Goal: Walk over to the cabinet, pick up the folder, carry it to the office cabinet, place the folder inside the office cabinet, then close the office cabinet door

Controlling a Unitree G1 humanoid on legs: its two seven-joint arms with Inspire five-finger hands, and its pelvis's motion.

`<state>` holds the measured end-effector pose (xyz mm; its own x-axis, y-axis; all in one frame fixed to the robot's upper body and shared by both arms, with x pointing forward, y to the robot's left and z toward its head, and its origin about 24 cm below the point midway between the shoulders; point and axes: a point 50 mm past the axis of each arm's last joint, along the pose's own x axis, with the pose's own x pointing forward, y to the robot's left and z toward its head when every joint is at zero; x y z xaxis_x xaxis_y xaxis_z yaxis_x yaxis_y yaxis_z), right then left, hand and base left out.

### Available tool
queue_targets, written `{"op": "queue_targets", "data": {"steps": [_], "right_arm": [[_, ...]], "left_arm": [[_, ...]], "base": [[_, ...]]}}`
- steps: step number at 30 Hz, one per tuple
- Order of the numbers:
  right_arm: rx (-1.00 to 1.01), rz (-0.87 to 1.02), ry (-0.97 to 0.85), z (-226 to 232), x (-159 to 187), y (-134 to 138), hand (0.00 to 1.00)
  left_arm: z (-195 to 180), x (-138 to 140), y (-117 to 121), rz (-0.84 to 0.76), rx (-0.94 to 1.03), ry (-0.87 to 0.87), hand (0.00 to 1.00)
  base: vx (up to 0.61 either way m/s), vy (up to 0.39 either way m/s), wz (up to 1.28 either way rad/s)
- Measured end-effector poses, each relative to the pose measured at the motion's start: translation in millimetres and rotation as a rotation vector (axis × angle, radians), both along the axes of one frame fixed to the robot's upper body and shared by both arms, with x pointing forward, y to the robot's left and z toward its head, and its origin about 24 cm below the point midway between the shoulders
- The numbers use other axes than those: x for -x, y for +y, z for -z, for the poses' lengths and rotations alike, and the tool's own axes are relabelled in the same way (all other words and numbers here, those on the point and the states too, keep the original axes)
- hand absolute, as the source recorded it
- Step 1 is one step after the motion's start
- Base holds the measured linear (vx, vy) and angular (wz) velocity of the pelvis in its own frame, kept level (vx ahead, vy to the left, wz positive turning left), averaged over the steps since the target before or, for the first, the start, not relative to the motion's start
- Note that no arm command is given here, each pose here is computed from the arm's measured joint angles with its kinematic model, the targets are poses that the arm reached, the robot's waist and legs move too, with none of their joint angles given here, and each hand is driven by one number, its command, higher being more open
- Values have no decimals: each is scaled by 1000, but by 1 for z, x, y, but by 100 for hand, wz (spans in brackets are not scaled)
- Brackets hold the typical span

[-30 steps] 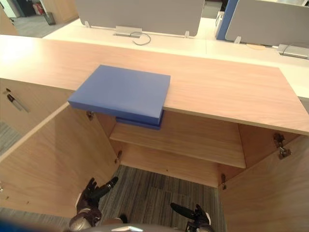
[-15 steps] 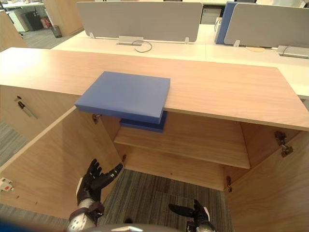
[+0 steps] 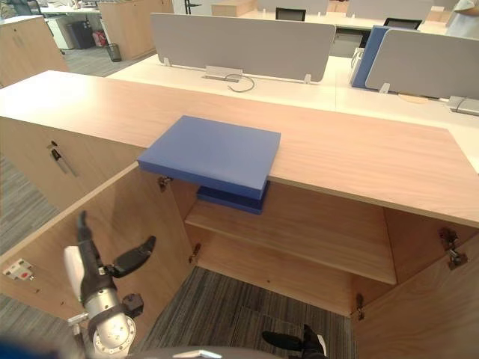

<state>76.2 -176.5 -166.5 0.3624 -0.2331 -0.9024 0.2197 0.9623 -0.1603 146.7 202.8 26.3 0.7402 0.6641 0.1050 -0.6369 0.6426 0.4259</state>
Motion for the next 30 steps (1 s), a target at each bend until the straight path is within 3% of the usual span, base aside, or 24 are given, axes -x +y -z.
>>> {"op": "queue_targets", "data": {"steps": [2, 6, 10, 13, 20, 30], "right_arm": [[1, -15, 1, 0, 0, 2, 100], [3, -34, 7, 1, 2, 4, 100], [4, -45, 1, 1, -1, 1, 100], [10, -56, 0, 1, -4, -3, 100], [36, -95, 3, 0, -7, -11, 100], [29, -98, -6, 0, -10, -12, 100]], "left_arm": [[-9, -6, -3, -3, -55, -38, 100], [-31, -33, -23, 138, -217, -121, 100], [-58, -50, -31, 281, -493, -210, 100], [-57, -56, -25, 335, -637, -174, 100], [-25, -58, 4, 394, -752, 61, 100], [-35, -61, 37, 411, -946, 135, 100]], "base": [[0, 0, 0], [-15, 9, -7], [-11, 9, -25], [0, -12, -8], [10, -17, -7], [3, 18, -8]]}}
